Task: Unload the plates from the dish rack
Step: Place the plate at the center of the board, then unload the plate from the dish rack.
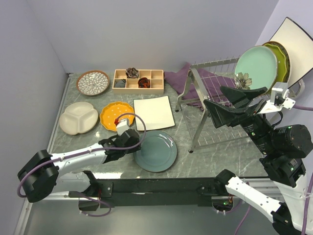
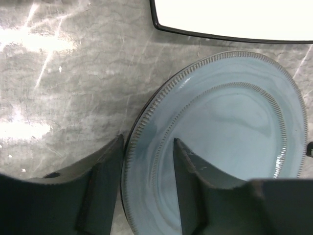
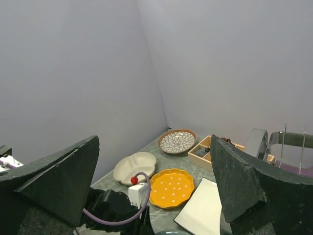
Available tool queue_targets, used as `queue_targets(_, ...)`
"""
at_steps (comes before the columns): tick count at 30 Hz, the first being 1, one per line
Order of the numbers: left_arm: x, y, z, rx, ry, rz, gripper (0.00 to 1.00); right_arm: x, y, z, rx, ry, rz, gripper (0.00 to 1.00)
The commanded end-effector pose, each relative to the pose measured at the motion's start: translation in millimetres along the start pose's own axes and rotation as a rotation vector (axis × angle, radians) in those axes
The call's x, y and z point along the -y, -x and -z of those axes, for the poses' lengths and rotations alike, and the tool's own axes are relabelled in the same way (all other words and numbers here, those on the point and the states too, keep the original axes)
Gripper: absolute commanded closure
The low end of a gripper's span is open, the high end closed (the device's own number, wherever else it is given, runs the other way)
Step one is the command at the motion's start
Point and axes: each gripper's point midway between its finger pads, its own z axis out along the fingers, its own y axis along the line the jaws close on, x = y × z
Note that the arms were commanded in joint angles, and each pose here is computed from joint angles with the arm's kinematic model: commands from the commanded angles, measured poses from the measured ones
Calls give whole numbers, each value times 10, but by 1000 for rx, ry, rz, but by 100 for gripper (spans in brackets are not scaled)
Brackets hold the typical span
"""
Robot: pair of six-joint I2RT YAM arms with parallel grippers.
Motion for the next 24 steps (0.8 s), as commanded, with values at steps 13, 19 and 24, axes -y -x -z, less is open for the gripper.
queue_targets(13,805,681,783,176,-403,-94,1,1048,-144,-202,-130,-573,177,0)
queue_targets(19,1024,587,921,149,-559,-172,1,1667,91,-112,-194,-949,333,0)
queue_targets(24,1008,492,806,127,-550,-200,1,1900,407,7,-210,-1011,308,3)
